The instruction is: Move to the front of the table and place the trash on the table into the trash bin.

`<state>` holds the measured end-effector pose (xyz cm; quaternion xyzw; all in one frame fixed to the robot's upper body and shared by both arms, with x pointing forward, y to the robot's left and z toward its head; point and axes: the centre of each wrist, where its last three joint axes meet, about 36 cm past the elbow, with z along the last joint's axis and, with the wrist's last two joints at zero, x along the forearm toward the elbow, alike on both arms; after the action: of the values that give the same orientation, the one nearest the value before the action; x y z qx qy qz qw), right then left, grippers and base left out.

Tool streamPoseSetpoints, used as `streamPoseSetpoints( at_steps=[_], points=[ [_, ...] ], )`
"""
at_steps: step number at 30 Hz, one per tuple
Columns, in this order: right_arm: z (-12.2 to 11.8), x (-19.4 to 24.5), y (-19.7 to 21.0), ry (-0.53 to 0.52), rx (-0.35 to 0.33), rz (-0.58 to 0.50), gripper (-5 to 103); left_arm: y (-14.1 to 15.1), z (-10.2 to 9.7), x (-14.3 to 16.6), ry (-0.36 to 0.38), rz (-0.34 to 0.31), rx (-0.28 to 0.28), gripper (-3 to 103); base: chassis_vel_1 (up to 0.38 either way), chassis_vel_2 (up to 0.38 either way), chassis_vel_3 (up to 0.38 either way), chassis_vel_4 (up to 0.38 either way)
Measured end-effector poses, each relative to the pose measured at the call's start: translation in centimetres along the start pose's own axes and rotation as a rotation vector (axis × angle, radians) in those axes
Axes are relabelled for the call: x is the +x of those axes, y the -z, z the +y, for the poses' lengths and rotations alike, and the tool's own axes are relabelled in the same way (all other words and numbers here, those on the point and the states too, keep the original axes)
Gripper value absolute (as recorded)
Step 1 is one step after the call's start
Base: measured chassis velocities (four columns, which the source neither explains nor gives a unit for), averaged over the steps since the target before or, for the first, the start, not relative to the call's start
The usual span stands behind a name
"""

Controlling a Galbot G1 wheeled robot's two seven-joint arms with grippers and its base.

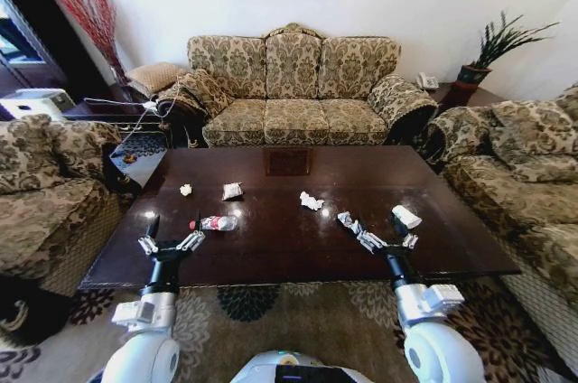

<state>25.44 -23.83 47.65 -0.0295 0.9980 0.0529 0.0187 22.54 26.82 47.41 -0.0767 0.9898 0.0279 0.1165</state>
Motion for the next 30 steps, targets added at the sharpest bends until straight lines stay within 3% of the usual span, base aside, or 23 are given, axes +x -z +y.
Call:
streamPoseSetpoints(
  at_steps=[6, 7, 8, 10, 15, 30],
  points=[
    [-0.4, 0.1, 0.1, 0.017, -0.012, -0.029, 100, 0.4, -0.1, -0.2, -0.011, 0.057, 0.047, 100, 0.000, 0.000, 0.000, 0.000],
    [-0.6, 0.1, 0.1, 0.019, -0.005, -0.043, 100, 0.6, -0.5, -0.1, -0.016, 0.113, 0.098, 101, 0.000, 0.000, 0.000, 0.000],
    [-0.6, 0.1, 0.1, 0.019, -0.005, -0.043, 100, 0.6, -0.5, -0.1, -0.016, 0.113, 0.098, 101, 0.000, 0.000, 0.000, 0.000],
    [-0.8, 0.1, 0.0, 0.019, -0.005, -0.050, 100, 0.8, -1.1, 0.0, -0.021, 0.197, 0.168, 100, 0.000, 0.000, 0.000, 0.000],
    [-0.9, -0.6, -0.5, 0.031, 0.000, -0.046, 100, 1.0, -1.9, 0.4, -0.011, 0.279, 0.224, 99, 0.000, 0.000, 0.000, 0.000],
    [-0.4, 0.4, -0.5, 0.052, 0.046, -0.017, 100, 0.1, -2.7, 0.3, -0.044, 0.272, 0.240, 98, 0.000, 0.000, 0.000, 0.000]
  ],
)
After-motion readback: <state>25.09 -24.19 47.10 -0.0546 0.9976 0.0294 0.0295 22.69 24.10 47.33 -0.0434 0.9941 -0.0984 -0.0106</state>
